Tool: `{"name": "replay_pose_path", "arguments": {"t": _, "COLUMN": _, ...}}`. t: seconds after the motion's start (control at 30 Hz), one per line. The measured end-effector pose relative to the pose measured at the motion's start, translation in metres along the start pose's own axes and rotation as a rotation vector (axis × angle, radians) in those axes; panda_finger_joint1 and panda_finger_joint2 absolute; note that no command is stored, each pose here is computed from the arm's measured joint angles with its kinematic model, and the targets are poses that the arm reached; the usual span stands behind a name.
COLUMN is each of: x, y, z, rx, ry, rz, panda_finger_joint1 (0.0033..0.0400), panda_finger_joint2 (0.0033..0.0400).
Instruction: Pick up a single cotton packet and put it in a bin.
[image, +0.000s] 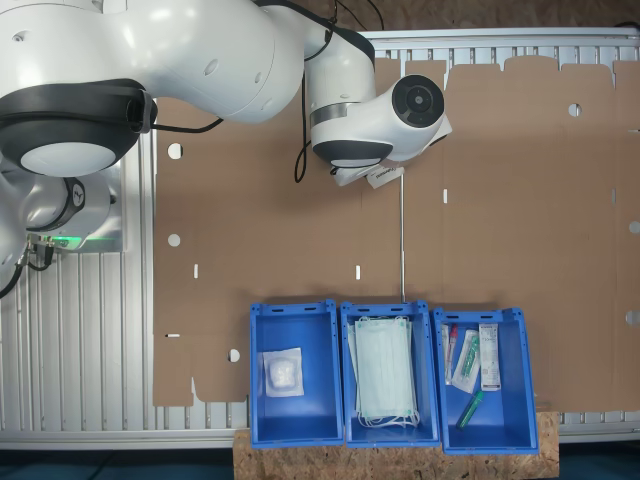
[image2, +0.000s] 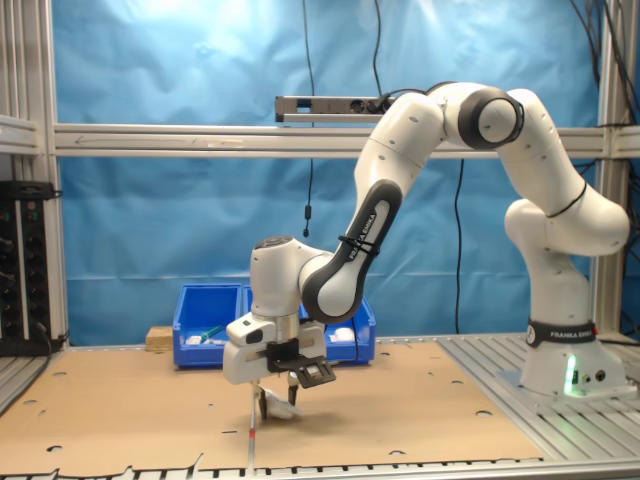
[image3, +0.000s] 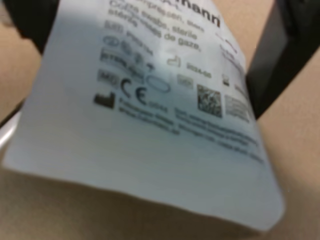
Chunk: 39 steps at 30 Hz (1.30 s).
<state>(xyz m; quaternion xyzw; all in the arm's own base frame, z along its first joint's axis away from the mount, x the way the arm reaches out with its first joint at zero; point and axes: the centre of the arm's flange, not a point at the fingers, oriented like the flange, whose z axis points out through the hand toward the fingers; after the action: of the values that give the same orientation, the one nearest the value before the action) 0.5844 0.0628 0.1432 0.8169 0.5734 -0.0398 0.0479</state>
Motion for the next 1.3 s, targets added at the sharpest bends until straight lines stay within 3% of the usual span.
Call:
{"name": "replay_pose_path", "arguments": {"t": 0.23, "x": 0.0000, "y": 0.0000, "z": 0.0000, "rx": 0.000, "ry": 0.000, "rz": 0.000, "panda_finger_joint1": 0.0345, "panda_finger_joint2": 0.0345}}
{"name": "replay_pose_path", "arguments": {"t": 0.27, "x": 0.0000, "y": 0.0000, "z": 0.0000, "rx": 0.000, "ry": 0.000, "rz": 0.000, "panda_finger_joint1": 0.0147, "panda_finger_joint2": 0.0147}}
{"name": "replay_pose_path", "arguments": {"t": 0.57, "x": 0.0000, "y": 0.0000, "z": 0.0000, "rx": 0.000, "ry": 0.000, "rz": 0.000, "panda_finger_joint1": 0.0147, "panda_finger_joint2": 0.0147}}
{"name": "replay_pose_path", "arguments": {"t": 0.6, "x": 0.0000, "y": 0.0000, "z": 0.0000, "rx": 0.000, "ry": 0.000, "rz": 0.000, "panda_finger_joint1": 0.0051, "panda_finger_joint2": 0.0051}}
{"name": "replay_pose_path", "arguments": {"t": 1.3, "x": -0.0001, "y": -0.0001, "z": -0.0001, "rx": 0.001, "ry": 0.000, "rz": 0.000, "panda_finger_joint1": 0.0053, "panda_finger_joint2": 0.0053}}
